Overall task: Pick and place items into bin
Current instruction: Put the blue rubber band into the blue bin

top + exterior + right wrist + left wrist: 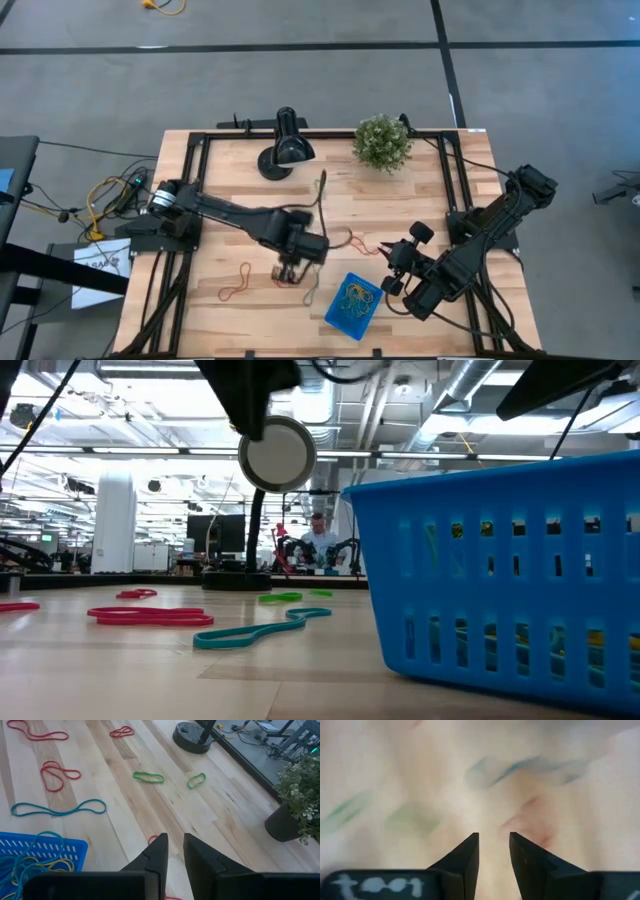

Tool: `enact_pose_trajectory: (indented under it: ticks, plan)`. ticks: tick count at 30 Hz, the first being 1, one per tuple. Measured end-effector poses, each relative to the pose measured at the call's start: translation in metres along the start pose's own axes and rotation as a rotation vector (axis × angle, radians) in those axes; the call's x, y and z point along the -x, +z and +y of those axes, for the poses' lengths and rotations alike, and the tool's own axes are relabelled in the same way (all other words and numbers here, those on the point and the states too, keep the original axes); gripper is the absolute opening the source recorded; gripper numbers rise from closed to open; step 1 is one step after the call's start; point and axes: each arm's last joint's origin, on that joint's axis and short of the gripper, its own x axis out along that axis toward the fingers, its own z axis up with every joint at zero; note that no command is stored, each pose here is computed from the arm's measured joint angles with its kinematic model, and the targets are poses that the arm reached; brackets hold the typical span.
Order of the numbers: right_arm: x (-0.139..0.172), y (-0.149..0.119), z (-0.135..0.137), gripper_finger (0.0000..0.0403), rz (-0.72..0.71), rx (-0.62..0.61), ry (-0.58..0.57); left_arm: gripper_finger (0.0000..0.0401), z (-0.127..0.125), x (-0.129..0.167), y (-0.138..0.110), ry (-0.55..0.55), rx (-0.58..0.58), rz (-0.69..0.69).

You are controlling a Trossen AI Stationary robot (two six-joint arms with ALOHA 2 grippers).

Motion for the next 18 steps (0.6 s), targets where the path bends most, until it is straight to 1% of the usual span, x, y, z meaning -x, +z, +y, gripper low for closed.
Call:
enact_pose_trajectory:
  ticks: [1,3,6,7,11,12,14,16,18]
  plan:
    - [0.000,0.000,0.000,0.0054,0.000,0.000,0.000,0.0096,0.003,0.008,-0.005,0.080,0.034,0.039]
    - [0.000,0.000,0.000,0.0054,0.000,0.000,0.000,0.0096,0.006,0.026,-0.016,0.213,0.085,0.072]
    - [0.000,0.000,0.000,0.0054,0.000,0.000,0.000,0.0095,0.007,0.053,-0.037,0.341,0.142,0.080]
    - [0.000,0.000,0.000,0.0054,0.000,0.000,0.000,0.0095,0.006,0.062,-0.043,0.372,0.163,0.066]
    - [0.000,0.000,0.000,0.0054,-0.005,-0.007,0.002,0.0095,0.005,0.094,-0.074,0.465,0.259,-0.081]
    - [0.000,0.001,0.001,0.0054,-0.018,-0.020,0.005,0.0095,0.006,0.097,-0.082,0.476,0.305,-0.130]
    - [-0.002,0.006,0.005,0.0054,-0.048,-0.074,0.019,0.0095,0.005,0.093,-0.094,0.478,0.400,-0.210]
    - [-0.009,0.010,0.012,0.0054,-0.054,-0.139,0.043,0.0095,0.004,0.080,-0.107,0.466,0.471,-0.263]
    - [-0.019,0.012,0.018,0.0054,-0.033,-0.177,0.064,0.0095,0.003,0.062,-0.119,0.458,0.511,-0.292]
